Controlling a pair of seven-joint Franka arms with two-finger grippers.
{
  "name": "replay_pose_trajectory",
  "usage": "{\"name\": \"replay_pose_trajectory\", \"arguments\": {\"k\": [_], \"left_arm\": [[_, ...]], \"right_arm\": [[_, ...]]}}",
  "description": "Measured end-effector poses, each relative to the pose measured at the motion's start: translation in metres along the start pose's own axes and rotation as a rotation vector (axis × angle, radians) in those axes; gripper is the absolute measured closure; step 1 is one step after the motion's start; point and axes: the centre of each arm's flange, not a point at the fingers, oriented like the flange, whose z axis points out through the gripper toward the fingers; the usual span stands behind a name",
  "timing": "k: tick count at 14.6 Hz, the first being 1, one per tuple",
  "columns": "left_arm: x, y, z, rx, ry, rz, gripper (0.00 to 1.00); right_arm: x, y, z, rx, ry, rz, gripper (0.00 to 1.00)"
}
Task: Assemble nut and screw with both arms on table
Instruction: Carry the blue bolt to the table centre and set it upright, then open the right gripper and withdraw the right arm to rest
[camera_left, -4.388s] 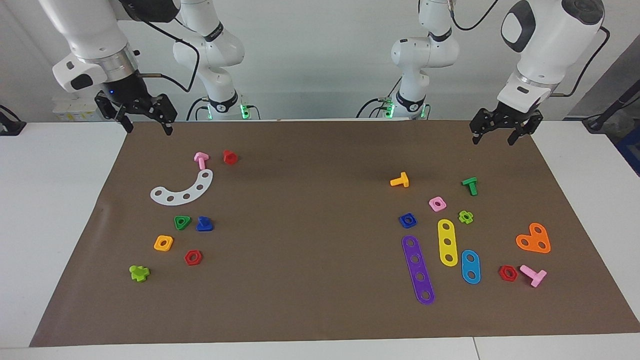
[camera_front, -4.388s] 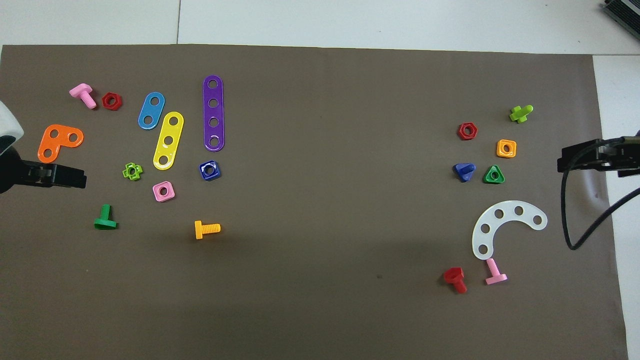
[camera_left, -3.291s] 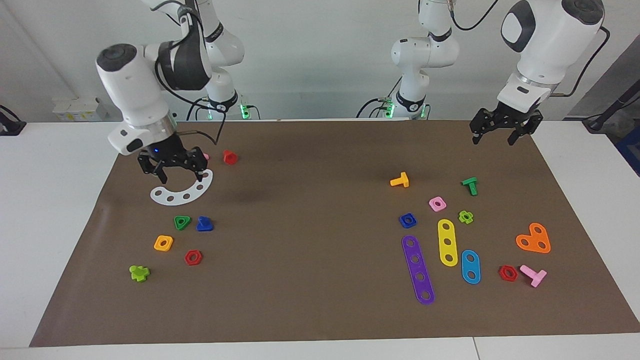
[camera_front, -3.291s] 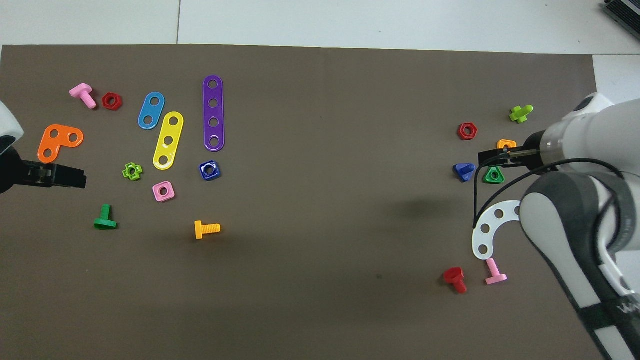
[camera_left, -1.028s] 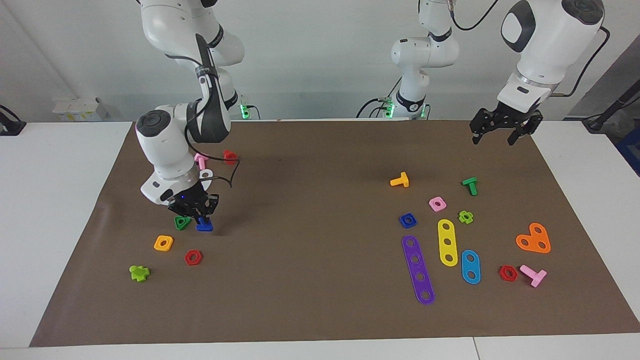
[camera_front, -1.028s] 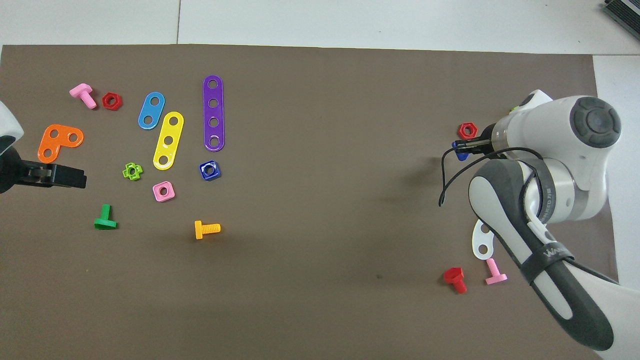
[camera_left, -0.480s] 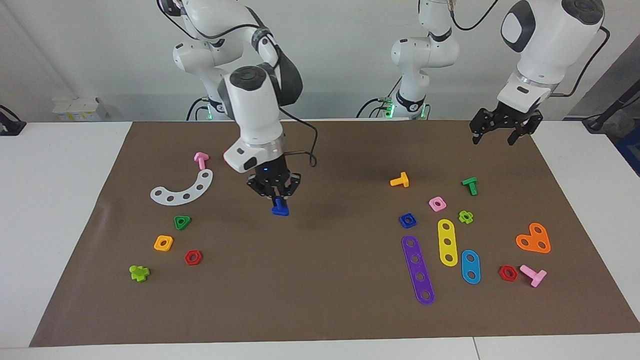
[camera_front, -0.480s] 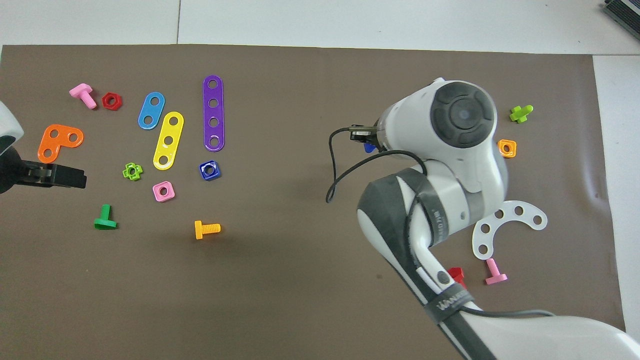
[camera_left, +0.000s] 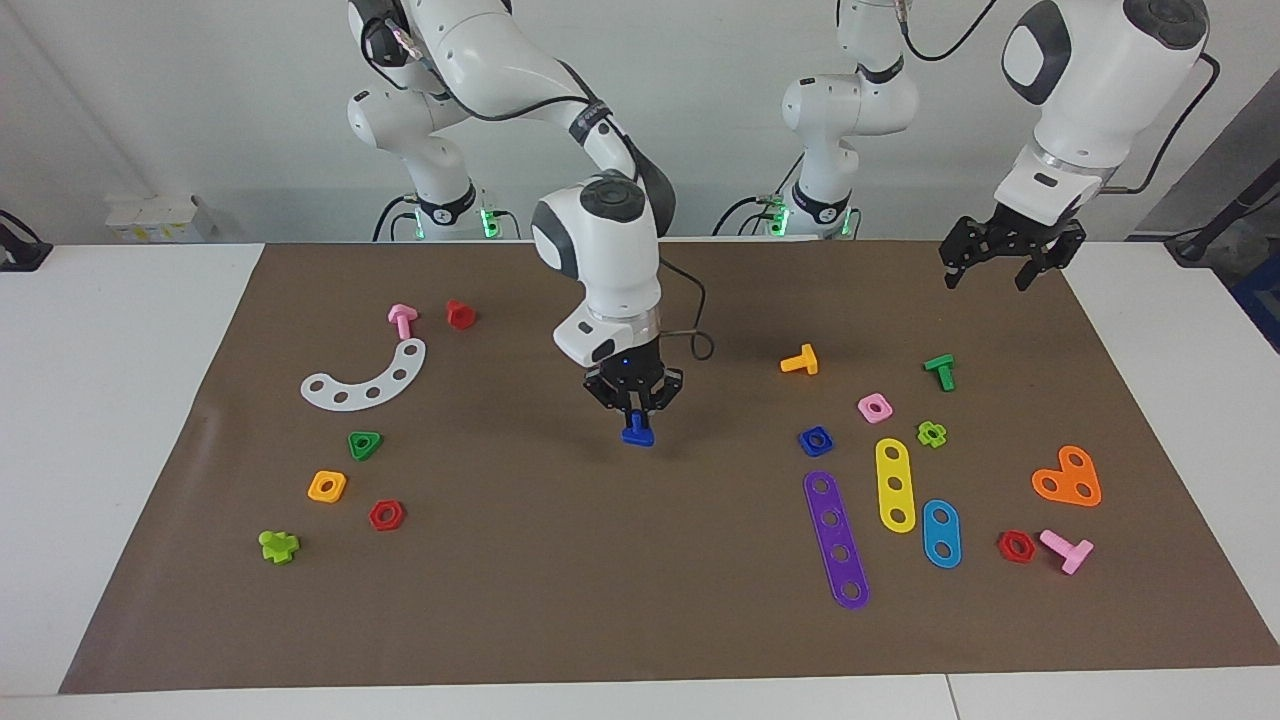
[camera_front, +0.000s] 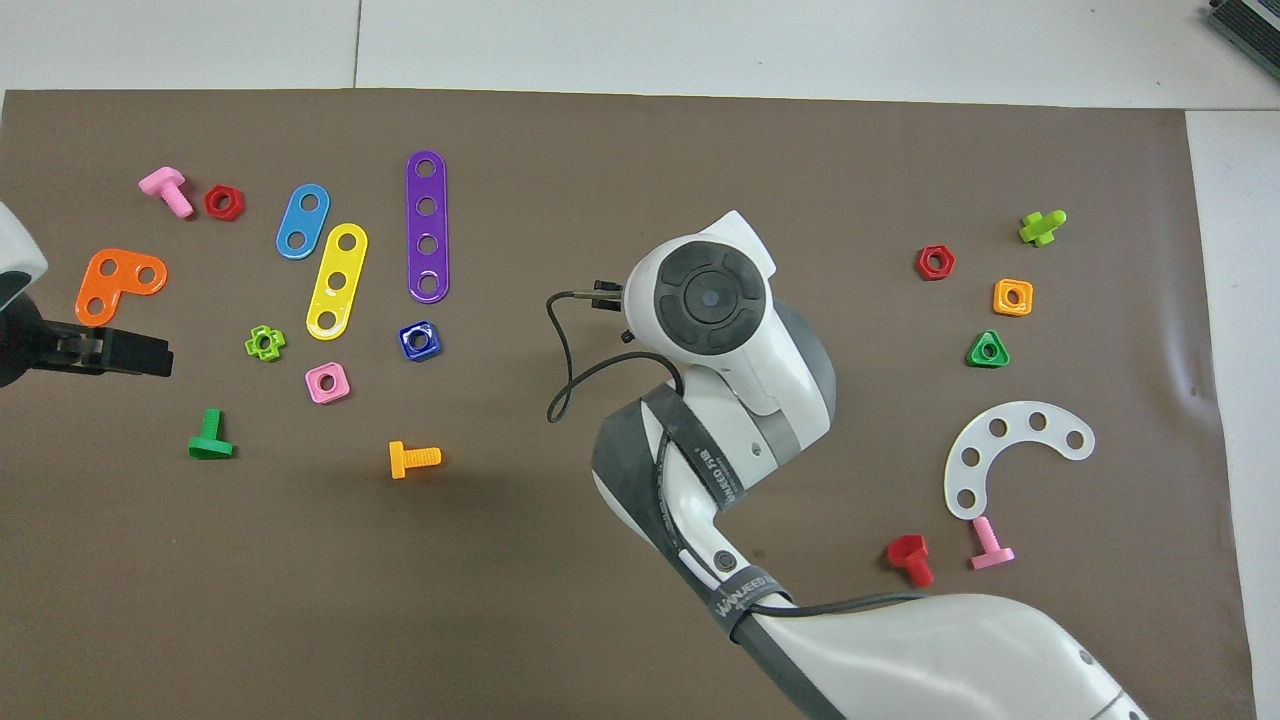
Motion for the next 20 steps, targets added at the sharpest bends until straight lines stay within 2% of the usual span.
{"name": "replay_pose_trajectory", "arguments": {"k": [3,9,10,14,17,20], "left_arm": [[0.0,0.0,0.0,0.0,0.0,0.0,0.0],[0.0,0.0,0.0,0.0,0.0,0.0,0.0],[0.0,0.0,0.0,0.0,0.0,0.0,0.0],[0.0,0.0,0.0,0.0,0.0,0.0,0.0],[0.0,0.0,0.0,0.0,0.0,0.0,0.0],[0.0,0.0,0.0,0.0,0.0,0.001,0.0]], "right_arm": [[-0.019,-0.017,0.033,-0.015,-0.007,-0.002,0.81],[-0.033,-0.025,0.066,0.007,0.004,0.01,0.81],[-0.035,-0.023,0.07,0.004,0.001,0.01,0.76],[-0.029,-0.024,0.062,0.034,0.029,0.061,0.34],[0.008,0.0,0.005,0.059,0.078,0.131,0.02],[0.051,0.059,-0.074,0.032,0.091,0.202,0.0]]}}
